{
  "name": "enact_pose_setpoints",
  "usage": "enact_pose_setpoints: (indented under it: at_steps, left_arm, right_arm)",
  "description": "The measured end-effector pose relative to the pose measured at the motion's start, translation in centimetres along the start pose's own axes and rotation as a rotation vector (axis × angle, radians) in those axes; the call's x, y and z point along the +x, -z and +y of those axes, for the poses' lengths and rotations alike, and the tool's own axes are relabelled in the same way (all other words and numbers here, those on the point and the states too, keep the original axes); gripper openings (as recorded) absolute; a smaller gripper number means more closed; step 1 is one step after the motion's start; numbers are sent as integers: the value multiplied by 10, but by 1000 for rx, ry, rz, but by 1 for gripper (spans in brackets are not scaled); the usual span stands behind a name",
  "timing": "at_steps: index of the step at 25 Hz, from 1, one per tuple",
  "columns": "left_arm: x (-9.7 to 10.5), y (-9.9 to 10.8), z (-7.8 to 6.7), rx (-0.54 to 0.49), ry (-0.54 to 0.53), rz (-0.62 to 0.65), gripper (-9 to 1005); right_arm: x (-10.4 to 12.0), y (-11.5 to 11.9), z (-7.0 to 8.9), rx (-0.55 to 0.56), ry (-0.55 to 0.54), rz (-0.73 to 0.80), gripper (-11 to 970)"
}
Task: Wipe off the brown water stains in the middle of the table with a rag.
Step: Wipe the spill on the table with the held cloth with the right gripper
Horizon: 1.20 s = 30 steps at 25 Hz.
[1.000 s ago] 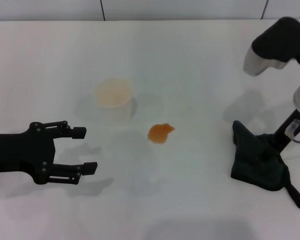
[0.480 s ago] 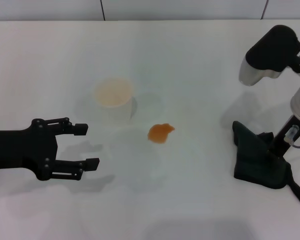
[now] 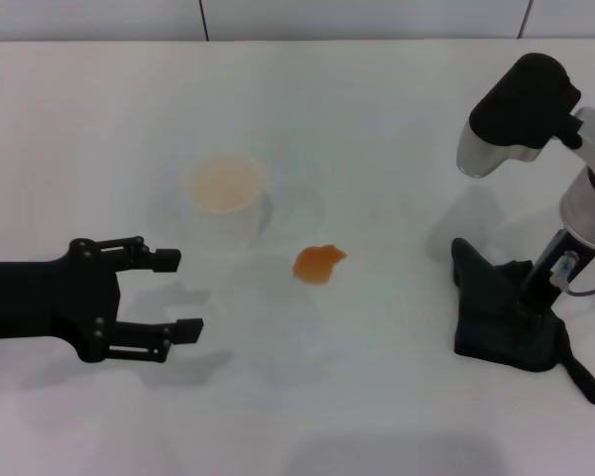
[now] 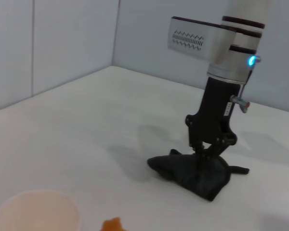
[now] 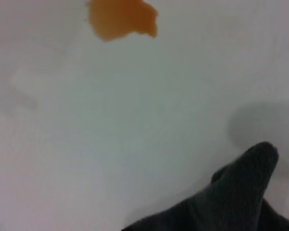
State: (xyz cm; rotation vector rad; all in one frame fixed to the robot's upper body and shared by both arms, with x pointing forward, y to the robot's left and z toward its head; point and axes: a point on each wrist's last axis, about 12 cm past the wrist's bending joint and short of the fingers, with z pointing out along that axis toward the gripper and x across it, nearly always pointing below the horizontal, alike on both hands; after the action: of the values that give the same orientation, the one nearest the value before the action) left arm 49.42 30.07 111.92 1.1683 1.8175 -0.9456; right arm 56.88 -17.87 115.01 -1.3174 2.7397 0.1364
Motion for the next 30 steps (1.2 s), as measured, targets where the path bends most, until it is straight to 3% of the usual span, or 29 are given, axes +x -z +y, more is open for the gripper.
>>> enact_pose_setpoints:
  at_steps: [12,21,30]
  left_arm:
    - [-1,-17,-8,86,-5,45,868]
    - [-1,-21,-11,108,0,46,868]
    - [-2,-23,-11,119,4,52,868]
  right_arm:
    - [-34,8,5,75,178,-35,81]
    - [-68,-8,39,49,361,14,80]
    - [-94,-7,72,13,496,-51,80]
